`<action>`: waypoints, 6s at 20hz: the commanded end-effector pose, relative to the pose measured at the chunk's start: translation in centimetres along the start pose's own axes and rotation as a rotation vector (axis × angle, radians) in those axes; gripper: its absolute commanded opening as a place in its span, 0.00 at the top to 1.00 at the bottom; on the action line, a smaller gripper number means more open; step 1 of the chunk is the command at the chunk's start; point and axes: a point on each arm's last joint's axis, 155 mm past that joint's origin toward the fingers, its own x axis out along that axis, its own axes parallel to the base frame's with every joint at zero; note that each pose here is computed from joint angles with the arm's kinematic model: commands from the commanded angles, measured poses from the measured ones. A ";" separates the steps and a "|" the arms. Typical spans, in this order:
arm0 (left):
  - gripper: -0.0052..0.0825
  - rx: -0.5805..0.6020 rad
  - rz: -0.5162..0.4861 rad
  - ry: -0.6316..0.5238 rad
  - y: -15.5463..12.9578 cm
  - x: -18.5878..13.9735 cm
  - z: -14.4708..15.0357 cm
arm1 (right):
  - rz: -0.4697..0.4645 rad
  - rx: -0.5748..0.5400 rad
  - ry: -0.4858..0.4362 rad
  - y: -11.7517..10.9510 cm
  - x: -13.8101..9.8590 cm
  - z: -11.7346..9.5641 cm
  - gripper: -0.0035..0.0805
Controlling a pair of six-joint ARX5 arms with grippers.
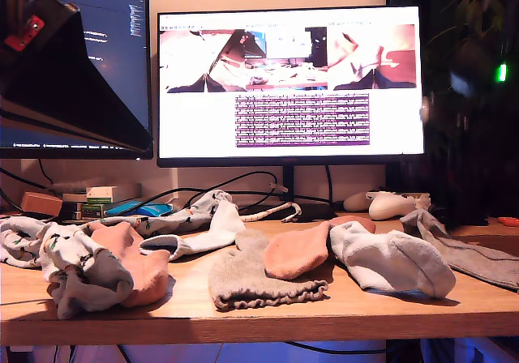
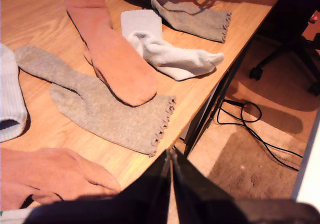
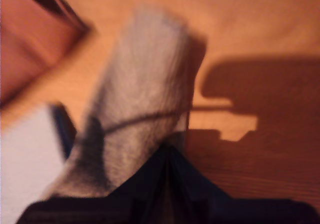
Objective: Pair up the socks based on colour and pattern, by placing them on top of one another
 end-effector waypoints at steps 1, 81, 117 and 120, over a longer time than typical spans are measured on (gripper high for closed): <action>0.97 0.011 0.000 -0.006 0.0 0.0 0.1 | 0.018 0.002 -0.001 0.3 0.3 0.1 0.97; 0.97 0.135 -0.222 -0.100 -3.0 9.6 7.7 | 0.021 -0.380 -0.084 5.2 0.1 7.2 0.97; 0.97 0.123 -0.181 -0.050 -1.8 7.3 7.2 | 0.193 -0.286 0.307 14.5 -2.0 -2.6 0.97; 0.97 0.131 -0.170 -0.059 -1.5 7.3 7.4 | 0.190 -0.240 0.310 13.9 -1.9 -2.4 0.97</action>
